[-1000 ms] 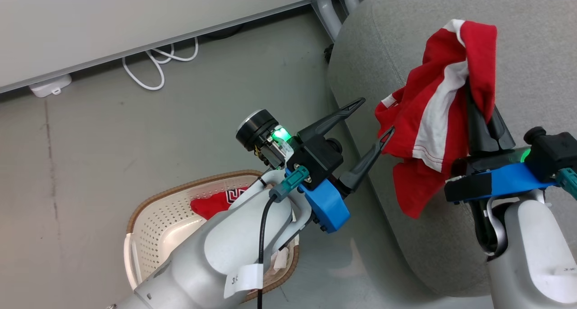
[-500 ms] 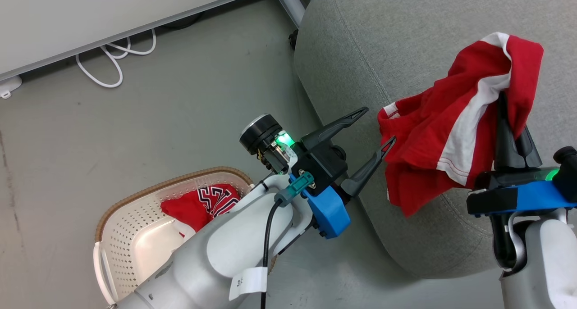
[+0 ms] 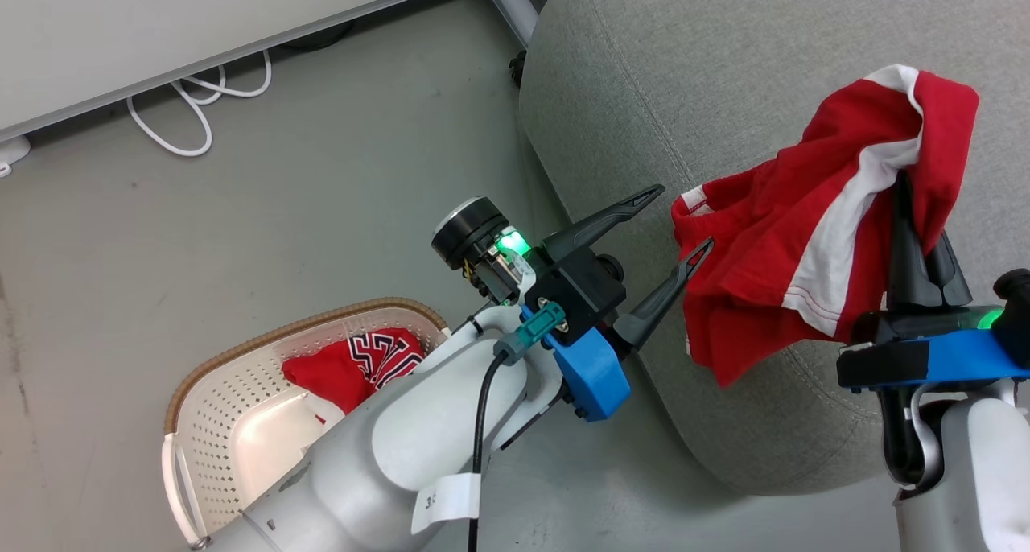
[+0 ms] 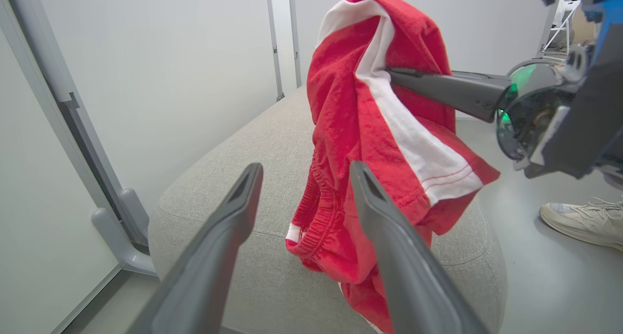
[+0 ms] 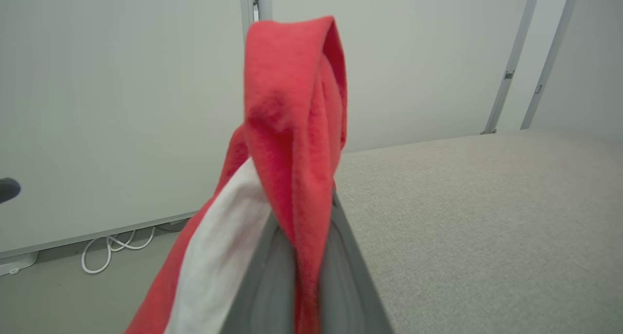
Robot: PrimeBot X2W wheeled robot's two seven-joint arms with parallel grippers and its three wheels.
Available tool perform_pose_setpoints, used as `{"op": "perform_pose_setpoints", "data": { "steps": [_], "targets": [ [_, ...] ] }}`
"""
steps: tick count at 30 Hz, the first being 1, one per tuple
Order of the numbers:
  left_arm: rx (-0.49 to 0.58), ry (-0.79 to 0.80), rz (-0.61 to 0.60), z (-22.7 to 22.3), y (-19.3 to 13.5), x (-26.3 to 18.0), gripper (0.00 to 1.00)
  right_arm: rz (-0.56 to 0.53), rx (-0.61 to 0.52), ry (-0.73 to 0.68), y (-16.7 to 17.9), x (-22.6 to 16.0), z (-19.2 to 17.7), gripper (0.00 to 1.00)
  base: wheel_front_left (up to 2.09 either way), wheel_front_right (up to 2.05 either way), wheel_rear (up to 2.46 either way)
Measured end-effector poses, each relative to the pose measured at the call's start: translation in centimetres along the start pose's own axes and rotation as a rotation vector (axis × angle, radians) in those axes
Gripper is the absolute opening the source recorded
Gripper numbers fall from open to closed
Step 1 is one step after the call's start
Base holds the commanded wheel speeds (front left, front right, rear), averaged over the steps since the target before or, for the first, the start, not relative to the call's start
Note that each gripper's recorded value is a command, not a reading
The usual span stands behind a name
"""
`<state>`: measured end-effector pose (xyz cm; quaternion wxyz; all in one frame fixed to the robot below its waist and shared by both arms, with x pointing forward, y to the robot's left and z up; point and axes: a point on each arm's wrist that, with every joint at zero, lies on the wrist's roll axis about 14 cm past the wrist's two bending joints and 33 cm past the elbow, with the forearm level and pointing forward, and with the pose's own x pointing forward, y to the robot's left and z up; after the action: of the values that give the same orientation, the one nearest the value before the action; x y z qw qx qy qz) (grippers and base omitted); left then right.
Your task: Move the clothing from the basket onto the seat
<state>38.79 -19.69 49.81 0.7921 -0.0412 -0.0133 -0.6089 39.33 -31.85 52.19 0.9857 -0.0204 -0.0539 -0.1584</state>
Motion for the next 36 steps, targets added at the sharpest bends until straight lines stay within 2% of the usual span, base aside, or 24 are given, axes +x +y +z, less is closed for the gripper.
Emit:
{"op": "perform_pose_setpoints", "data": {
  "steps": [7, 17, 23, 28, 32, 36],
  "targets": [
    [-0.001, -0.013, -0.001, 0.0, 0.6, 0.3, 1.0, 0.024, -0.023, -0.046, 0.6, 1.7, 1.3, 0.0, 0.0, 0.0, 0.0],
    [-0.005, -0.028, 0.009, -2.1, 3.9, 1.0, 1.0, 0.027, -0.154, -0.288, -0.4, 9.7, 8.5, 0.0, 0.0, 0.0, 0.0],
    [-0.017, -0.018, 0.034, -4.9, 6.9, 1.1, 1.0, -0.019, -0.282, -0.432, -2.4, 14.1, 12.8, 0.0, 0.0, 0.0, 0.0],
    [-0.042, -0.002, 0.051, -7.8, 8.7, 0.9, 1.0, -0.108, -0.392, -0.488, -6.1, 16.6, 14.9, 0.0, 0.0, 0.0, 0.0],
    [-0.061, 0.019, 0.071, -10.2, 9.9, 0.4, 1.0, -0.167, -0.447, -0.477, -8.5, 17.9, 14.5, 0.0, 0.0, 0.0, 0.0],
    [-0.082, 0.031, 0.079, -11.9, 10.4, 0.1, 1.0, -0.224, -0.488, -0.406, -10.8, 18.6, 12.2, 0.0, 0.0, 0.0, 0.0]
  ]
}}
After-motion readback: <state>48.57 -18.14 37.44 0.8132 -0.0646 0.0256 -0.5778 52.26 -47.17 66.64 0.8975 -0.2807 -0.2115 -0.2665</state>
